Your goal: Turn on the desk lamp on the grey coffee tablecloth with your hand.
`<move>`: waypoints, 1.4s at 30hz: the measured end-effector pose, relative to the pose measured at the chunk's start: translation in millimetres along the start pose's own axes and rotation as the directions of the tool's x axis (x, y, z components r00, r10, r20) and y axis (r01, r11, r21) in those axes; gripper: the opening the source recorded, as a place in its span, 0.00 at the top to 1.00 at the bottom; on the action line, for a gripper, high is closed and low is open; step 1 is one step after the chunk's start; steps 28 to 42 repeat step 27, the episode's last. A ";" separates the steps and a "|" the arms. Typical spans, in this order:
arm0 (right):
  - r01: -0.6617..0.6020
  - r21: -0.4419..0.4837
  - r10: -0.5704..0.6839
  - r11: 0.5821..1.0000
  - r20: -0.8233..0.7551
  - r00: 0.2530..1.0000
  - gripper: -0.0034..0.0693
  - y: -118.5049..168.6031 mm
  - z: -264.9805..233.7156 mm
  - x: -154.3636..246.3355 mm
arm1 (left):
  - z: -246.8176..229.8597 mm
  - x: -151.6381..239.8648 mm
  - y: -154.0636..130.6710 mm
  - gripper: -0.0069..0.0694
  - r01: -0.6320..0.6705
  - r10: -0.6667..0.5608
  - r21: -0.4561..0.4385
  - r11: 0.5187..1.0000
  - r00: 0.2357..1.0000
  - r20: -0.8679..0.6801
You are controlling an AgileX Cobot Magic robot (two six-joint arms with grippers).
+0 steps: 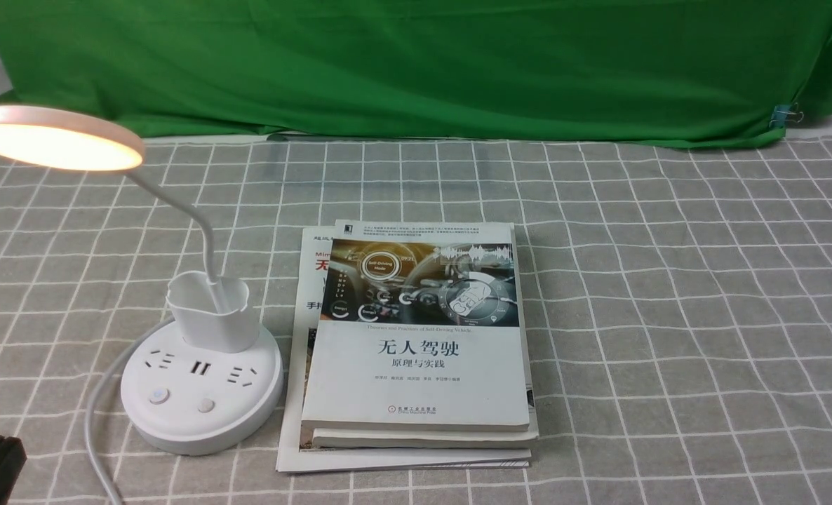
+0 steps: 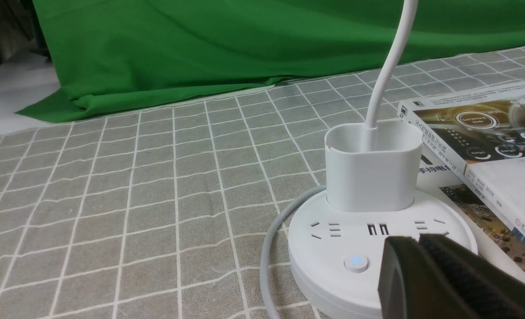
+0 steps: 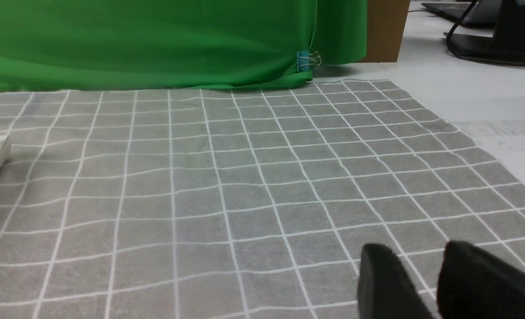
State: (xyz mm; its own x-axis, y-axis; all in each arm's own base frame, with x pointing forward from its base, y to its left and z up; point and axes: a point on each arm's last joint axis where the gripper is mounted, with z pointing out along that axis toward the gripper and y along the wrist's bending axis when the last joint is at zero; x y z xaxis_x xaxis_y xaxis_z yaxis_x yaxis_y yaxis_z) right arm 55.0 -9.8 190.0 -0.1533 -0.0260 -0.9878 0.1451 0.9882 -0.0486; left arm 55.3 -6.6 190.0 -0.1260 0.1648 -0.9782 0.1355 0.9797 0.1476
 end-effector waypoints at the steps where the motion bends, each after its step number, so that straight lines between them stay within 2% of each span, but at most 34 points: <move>1: 0.000 0.000 0.000 1.000 0.000 1.000 0.62 0.0 0.0 0.0 | 0.0 0.0 0.0 0.89 0.000 0.000 0.000 1.000 1.000 0.000; 42: 0.000 0.000 0.000 1.000 0.000 1.000 0.62 0.0 0.0 0.0 | 0.0 0.0 0.0 0.89 -0.006 0.006 0.000 1.000 1.000 0.000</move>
